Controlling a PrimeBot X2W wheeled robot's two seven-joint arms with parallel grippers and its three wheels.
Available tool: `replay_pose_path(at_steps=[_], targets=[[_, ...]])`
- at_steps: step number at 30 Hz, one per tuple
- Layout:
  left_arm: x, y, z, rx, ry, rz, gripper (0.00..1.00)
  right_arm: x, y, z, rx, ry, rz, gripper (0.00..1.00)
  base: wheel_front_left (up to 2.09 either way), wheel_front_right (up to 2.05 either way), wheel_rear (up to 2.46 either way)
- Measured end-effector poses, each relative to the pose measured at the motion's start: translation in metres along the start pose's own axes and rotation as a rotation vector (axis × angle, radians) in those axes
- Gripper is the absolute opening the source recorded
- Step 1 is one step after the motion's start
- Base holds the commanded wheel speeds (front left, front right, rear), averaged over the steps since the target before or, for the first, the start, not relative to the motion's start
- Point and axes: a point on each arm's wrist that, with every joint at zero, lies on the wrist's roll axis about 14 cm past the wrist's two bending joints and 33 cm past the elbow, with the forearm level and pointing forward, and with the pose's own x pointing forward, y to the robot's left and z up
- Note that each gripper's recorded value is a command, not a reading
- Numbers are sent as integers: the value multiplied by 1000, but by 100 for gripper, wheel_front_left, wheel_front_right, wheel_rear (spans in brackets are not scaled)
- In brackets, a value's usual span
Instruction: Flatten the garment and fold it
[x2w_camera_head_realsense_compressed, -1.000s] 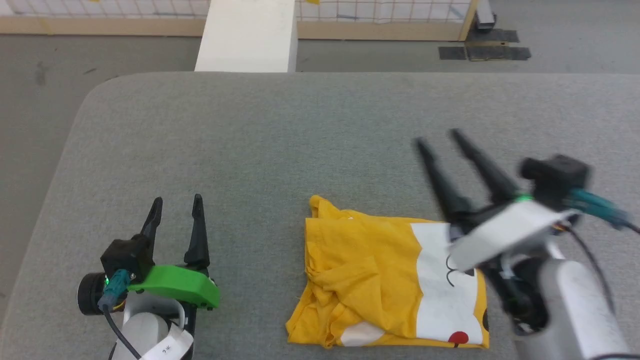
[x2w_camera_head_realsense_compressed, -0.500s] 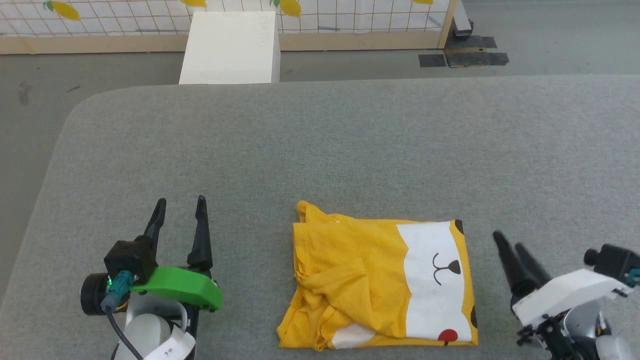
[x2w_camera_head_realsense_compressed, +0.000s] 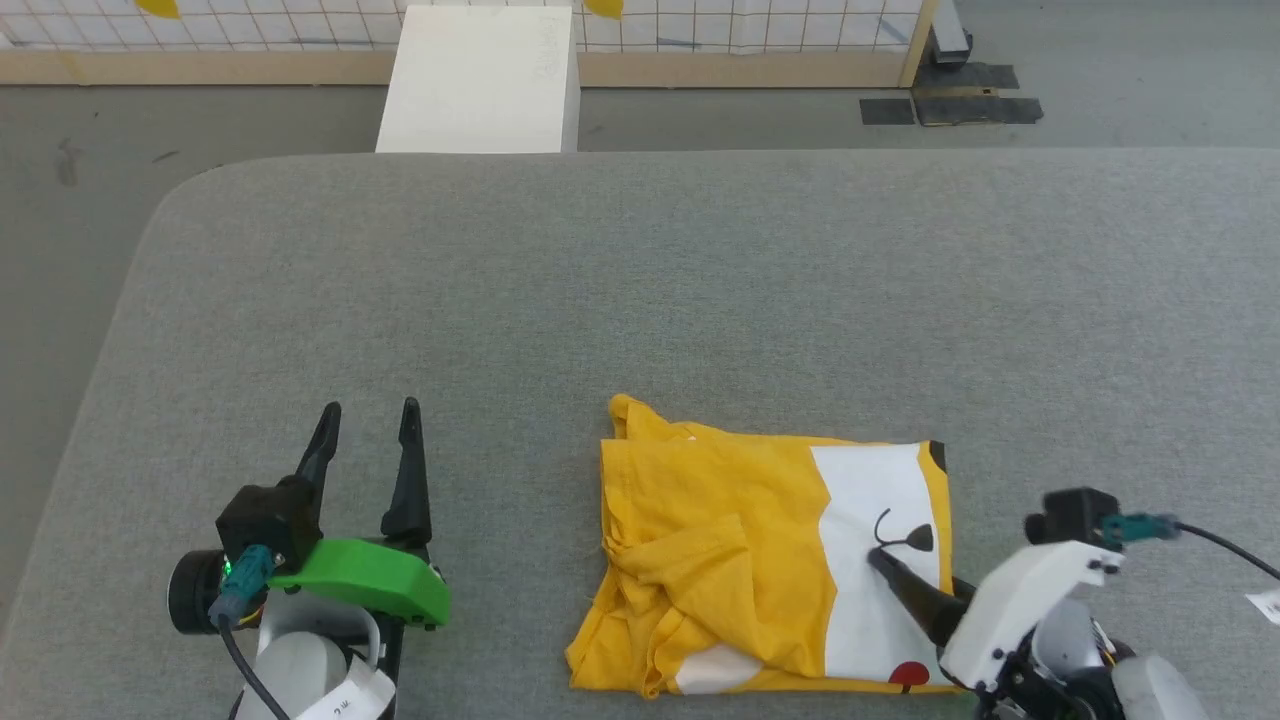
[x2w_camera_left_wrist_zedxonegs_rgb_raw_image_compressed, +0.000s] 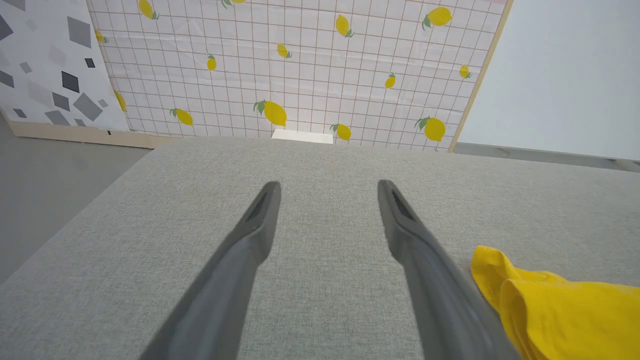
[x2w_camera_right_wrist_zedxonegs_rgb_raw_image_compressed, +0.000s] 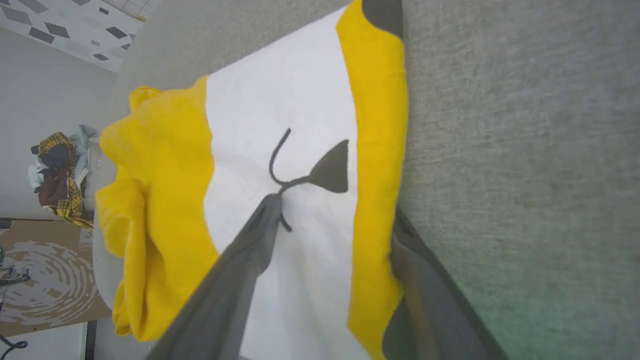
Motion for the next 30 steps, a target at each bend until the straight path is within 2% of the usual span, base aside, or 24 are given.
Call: replay_pose_path(at_steps=[1,2,3,4,9,11,16,18,21,24,30], targets=[[0,1,0,0,1,2,100,2,3,-1,-21,15,3,87,0,0,0],[-1,1,-1,0,2,3,100,4,5,-1,-32,21,4,42,0,0,0],[-1,2,-1,0,4,5,100,5,6,-1,-52,27,2,24,0,0,0],[-1,3,-2,0,5,8,100,6,7,-1,-73,30,-2,0,0,0,0],[-1,5,-3,0,9,14,100,7,8,9,-205,2,-42,0,0,0,0],[1,5,-3,-1,6,15,100,4,9,22,-299,-31,-77,0,0,0,0],[10,-6,-5,-5,4,-16,100,-8,11,67,-552,-127,-170,0,0,0,0],[16,-14,-6,-5,4,-38,100,-18,2,91,-682,-159,-242,0,0,0,0],[27,-29,-7,-10,-2,-83,100,-38,-20,129,-806,-206,-369,0,0,0,0],[41,-49,-5,-14,-23,-137,100,-58,-39,164,-852,-253,-473,0,0,0,0],[72,-87,-7,8,-56,-259,100,-99,-90,215,-861,-305,-686,0,0,0,0]])
